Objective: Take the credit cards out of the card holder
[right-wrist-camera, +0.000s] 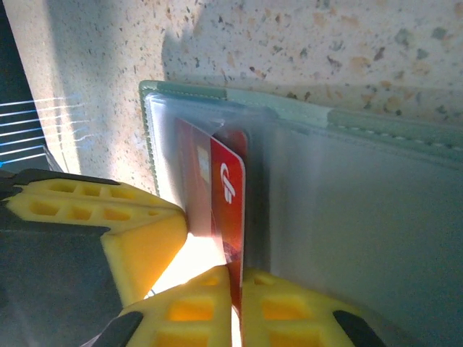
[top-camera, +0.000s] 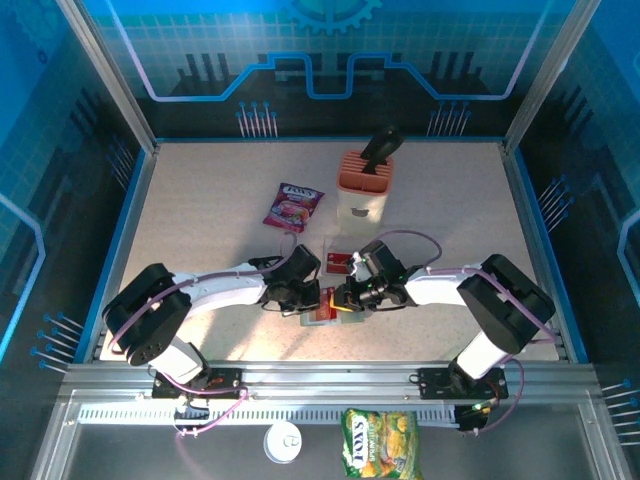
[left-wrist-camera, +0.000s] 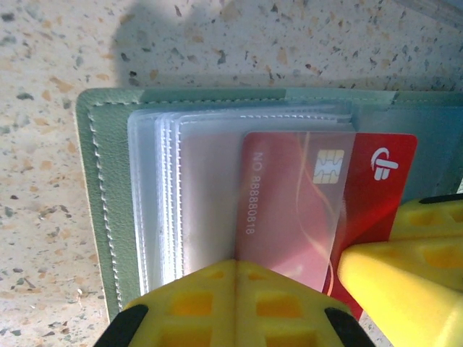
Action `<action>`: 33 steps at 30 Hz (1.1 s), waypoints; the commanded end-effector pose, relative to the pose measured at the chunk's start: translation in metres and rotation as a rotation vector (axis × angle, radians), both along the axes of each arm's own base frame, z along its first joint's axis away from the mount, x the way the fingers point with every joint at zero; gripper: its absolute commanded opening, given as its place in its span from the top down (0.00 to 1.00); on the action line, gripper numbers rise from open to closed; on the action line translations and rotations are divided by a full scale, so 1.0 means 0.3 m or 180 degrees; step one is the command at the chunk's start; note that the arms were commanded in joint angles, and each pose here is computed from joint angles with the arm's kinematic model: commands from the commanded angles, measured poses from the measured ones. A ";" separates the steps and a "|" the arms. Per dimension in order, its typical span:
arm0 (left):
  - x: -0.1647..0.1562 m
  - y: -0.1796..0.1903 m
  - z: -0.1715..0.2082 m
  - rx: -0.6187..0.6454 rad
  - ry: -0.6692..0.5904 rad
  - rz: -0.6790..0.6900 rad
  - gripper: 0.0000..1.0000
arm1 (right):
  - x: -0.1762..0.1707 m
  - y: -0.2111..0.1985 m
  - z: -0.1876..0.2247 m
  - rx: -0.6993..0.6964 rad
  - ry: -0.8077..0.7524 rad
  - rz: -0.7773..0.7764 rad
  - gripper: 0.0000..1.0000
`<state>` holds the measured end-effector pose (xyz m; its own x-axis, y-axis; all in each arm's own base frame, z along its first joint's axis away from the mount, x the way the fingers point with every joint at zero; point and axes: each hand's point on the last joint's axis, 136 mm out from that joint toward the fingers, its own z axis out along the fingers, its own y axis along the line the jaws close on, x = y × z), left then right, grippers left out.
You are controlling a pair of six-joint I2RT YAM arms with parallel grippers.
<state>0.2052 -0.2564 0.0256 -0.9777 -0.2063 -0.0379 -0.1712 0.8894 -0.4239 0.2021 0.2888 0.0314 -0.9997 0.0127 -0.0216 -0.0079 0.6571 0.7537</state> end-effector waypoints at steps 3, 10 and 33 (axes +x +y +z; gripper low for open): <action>-0.019 0.031 -0.017 0.0188 0.0064 -0.0004 1.00 | -0.002 -0.052 -0.010 -0.0088 -0.0016 -0.0061 0.92; -0.021 0.035 -0.013 0.0186 0.0059 0.0003 1.00 | -0.007 -0.087 0.005 -0.0148 -0.0054 -0.0067 0.92; 0.014 0.008 0.093 -0.0101 -0.0244 0.0033 1.00 | 0.031 -0.188 0.159 -0.1008 -0.0862 0.0839 1.00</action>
